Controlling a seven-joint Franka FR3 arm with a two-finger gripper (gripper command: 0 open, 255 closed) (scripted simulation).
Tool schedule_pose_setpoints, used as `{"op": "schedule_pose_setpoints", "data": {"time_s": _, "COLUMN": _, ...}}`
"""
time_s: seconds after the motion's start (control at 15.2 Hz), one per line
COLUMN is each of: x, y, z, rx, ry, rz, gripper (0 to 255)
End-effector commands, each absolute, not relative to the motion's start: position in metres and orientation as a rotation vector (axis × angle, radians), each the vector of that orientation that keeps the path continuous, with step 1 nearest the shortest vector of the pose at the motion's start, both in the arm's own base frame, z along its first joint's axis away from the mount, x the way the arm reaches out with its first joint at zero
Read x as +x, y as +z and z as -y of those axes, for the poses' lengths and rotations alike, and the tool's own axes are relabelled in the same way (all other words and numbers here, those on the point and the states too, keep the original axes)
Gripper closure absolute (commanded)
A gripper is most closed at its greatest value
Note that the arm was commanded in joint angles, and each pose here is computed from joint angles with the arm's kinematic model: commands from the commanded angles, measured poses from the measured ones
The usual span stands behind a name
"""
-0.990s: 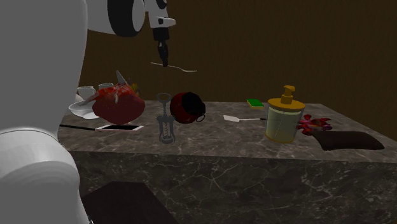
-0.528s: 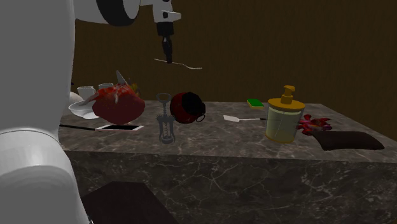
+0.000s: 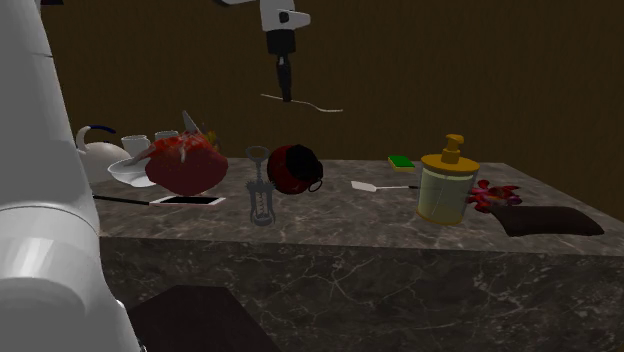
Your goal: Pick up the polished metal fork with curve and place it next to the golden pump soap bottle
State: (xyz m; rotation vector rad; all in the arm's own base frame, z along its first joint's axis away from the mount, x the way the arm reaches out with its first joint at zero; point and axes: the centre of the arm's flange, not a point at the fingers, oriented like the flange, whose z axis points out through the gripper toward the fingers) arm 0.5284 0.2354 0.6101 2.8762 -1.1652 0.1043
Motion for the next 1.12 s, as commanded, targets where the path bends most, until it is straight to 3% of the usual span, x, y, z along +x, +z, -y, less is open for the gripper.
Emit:
{"op": "schedule_pose_setpoints", "data": {"time_s": 0.0, "x": 0.527, "y": 0.611, "z": -0.208, "rx": 2.879, "ry": 0.104, "rz": 1.162, "gripper": 255}}
{"op": "schedule_pose_setpoints", "data": {"time_s": 1.06, "x": 0.52, "y": 0.611, "z": 0.003, "rx": 2.879, "ry": 0.104, "rz": 1.162, "gripper": 255}}
